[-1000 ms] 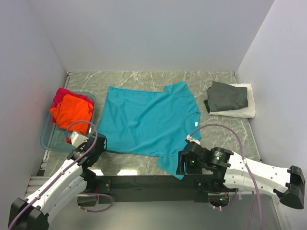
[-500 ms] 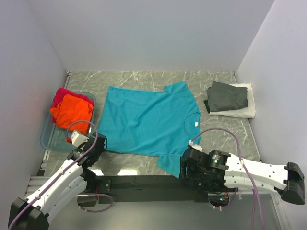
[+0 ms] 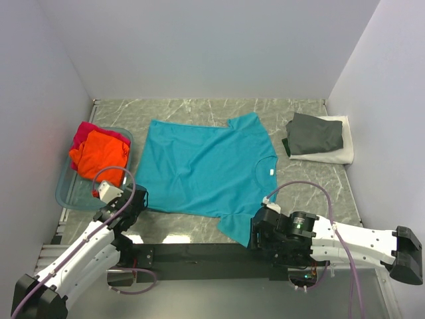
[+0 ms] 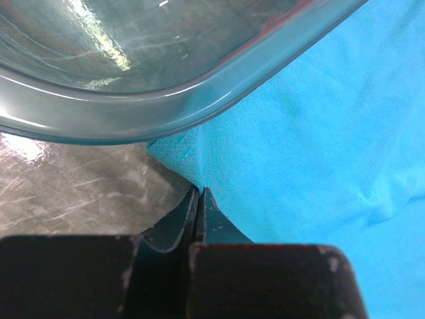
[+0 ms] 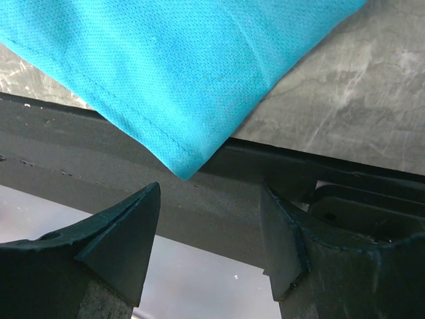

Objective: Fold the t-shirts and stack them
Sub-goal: Flatten the tshirt out

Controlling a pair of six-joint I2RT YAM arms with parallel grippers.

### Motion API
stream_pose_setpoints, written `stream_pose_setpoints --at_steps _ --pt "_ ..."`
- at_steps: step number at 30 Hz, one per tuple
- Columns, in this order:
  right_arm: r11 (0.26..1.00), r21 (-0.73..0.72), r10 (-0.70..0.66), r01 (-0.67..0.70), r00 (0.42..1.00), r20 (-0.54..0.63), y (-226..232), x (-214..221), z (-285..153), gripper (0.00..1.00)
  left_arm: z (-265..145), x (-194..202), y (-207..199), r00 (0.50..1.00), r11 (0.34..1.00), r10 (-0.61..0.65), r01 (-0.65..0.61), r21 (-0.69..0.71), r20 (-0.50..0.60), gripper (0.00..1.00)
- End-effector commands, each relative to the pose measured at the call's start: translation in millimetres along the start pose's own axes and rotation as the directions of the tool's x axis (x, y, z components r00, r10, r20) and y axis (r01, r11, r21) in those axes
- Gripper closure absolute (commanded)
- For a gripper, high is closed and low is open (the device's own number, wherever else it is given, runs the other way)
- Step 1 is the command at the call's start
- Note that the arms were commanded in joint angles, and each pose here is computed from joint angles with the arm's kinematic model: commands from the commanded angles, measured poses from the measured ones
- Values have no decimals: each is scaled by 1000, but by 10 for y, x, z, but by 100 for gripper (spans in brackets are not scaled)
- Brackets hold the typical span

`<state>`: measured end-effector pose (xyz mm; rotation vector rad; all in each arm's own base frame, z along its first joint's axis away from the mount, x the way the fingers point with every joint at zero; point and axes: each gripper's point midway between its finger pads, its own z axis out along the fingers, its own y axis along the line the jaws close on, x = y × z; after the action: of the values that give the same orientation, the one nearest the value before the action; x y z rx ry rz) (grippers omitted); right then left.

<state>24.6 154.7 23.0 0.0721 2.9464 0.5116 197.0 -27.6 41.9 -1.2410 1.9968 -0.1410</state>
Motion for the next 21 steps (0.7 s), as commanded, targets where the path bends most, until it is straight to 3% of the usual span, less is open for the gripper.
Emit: stream_pose_setpoints --at_steps 1,9,21 --pt "1000 -19 15 -15 1000 25 58 -41 34 32 -16 -7 -78 1000 1000 -7 7 31 -1 99" --pt "1000 -6 16 -16 1000 13 48 -25 78 32 -13 -17 -74 1000 1000 -9 9 28 4 99" --pt "996 -40 80 -76 991 107 117 -197 135 32 -21 -15 -82 1000 999 -9 9 32 0 100"
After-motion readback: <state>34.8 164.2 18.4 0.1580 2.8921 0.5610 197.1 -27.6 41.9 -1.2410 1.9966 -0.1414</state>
